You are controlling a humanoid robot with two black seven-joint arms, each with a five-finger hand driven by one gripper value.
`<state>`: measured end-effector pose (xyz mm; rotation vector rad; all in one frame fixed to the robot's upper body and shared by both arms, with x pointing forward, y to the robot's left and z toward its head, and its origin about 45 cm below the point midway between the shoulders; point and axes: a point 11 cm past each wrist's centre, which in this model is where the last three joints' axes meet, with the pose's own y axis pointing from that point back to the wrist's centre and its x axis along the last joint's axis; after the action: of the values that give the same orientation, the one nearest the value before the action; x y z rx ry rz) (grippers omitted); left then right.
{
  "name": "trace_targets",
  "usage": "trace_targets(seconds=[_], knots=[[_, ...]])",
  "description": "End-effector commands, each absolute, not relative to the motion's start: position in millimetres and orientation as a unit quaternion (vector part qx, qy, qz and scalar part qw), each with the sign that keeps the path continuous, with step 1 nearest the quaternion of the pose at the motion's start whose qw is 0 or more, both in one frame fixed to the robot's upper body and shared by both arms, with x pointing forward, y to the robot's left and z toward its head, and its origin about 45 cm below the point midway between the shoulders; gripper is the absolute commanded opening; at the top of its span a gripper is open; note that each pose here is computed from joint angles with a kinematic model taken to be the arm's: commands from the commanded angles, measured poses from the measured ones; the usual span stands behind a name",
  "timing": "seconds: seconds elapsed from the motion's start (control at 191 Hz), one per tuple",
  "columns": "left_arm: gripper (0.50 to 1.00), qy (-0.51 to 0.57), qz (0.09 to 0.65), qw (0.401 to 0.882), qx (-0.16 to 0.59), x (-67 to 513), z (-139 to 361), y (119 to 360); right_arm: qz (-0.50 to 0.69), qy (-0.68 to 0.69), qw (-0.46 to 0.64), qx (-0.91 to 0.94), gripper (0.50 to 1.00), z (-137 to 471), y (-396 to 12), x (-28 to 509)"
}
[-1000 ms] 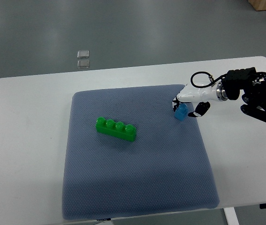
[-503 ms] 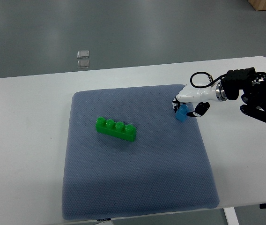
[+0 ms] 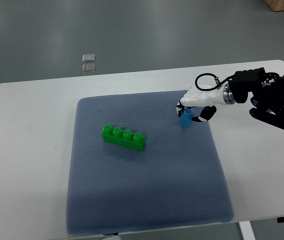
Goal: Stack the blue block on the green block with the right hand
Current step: 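Carry the blue block with the right hand over the green block, then lower the blue block onto the green block's studs and press down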
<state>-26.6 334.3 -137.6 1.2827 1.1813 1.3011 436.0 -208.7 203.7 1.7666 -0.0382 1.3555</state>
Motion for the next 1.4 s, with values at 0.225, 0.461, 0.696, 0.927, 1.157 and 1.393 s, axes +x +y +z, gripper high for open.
trace_targets(seconds=[0.225, 0.461, 0.696, 0.927, 1.157, 1.393], knots=[[1.0, 0.481, 0.53, 0.464, 0.522, -27, -138, 334, 0.574, 0.001, 0.415, 0.706, 0.596, 238, -174, 441], [1.0, 0.481, 0.53, 0.464, 0.522, -27, -138, 334, 0.606, 0.035, 0.374, 0.701, 0.599, 267, -120, 435], [1.0, 0.481, 0.53, 0.464, 0.522, -27, -138, 334, 0.618, 0.067, 0.339, 0.706, 0.601, 268, -77, 420], [1.0, 0.481, 0.53, 0.464, 0.522, -27, -138, 334, 0.617, 0.082, 0.331, 0.709, 0.601, 262, -60, 413], [1.0, 0.481, 0.53, 0.464, 0.522, -27, -138, 334, 0.615, 0.079, 0.339, 0.708, 0.603, 255, -57, 416], [1.0, 0.481, 0.53, 0.464, 0.522, -27, -138, 334, 0.609, 0.081, 0.342, 0.711, 0.603, 248, -59, 415]])
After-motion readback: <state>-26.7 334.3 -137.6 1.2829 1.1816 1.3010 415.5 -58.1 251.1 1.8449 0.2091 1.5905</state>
